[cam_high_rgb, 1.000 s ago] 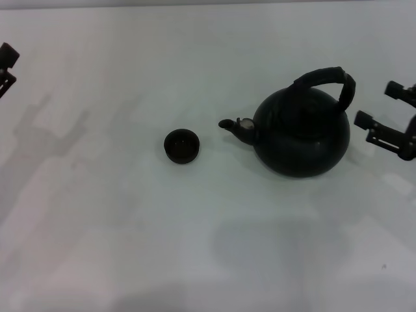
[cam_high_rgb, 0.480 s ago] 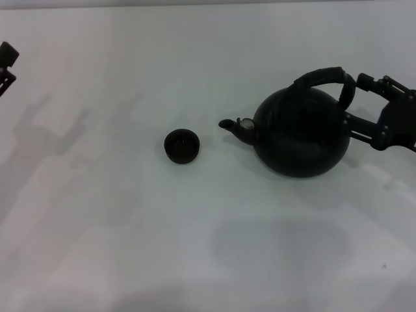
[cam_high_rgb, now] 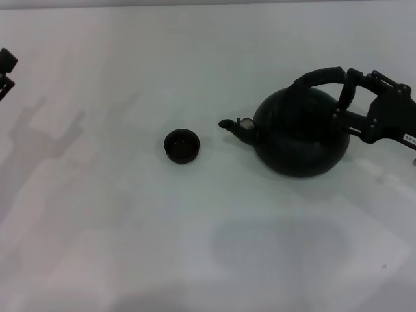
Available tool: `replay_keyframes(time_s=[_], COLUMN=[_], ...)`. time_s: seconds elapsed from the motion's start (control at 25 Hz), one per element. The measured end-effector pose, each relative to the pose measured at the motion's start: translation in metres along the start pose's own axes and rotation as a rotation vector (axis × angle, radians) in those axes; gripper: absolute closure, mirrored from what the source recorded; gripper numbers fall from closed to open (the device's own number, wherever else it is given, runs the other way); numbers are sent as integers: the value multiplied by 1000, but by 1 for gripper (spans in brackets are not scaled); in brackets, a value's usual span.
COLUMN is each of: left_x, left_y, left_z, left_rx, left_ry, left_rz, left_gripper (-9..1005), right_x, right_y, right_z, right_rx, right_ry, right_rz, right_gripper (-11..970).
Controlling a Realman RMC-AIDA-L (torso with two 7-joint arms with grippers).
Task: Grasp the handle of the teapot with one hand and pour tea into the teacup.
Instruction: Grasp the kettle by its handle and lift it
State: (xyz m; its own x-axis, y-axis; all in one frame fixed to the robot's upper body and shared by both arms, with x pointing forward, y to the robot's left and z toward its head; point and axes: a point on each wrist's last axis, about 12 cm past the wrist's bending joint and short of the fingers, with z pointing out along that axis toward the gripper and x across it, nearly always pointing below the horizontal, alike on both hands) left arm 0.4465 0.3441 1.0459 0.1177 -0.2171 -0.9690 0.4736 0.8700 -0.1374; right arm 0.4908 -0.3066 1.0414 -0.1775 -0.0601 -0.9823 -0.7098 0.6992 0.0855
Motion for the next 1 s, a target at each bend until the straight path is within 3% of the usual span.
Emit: replay_keyframes(time_s=[0.44, 0.56, 0.76, 1.0], left_x=[2, 1, 1, 1], left_y=[0, 0, -1, -1], left_z=[-2, 0, 2, 4], left_rx=[-12, -9, -6, 0], left_ry=[2, 0, -3, -7], left_rz=[-9, -8, -9, -9], left_gripper=[115, 116, 115, 116], right_x=[2, 2, 2, 5], right_y=[-5, -7, -10, -14], right_z=[5, 5, 5, -4], right_rx=[29, 46, 61, 98], right_ry=[33, 37, 43, 51], right_rz=[-7, -7, -9, -1], right_gripper=[111, 273, 305, 522])
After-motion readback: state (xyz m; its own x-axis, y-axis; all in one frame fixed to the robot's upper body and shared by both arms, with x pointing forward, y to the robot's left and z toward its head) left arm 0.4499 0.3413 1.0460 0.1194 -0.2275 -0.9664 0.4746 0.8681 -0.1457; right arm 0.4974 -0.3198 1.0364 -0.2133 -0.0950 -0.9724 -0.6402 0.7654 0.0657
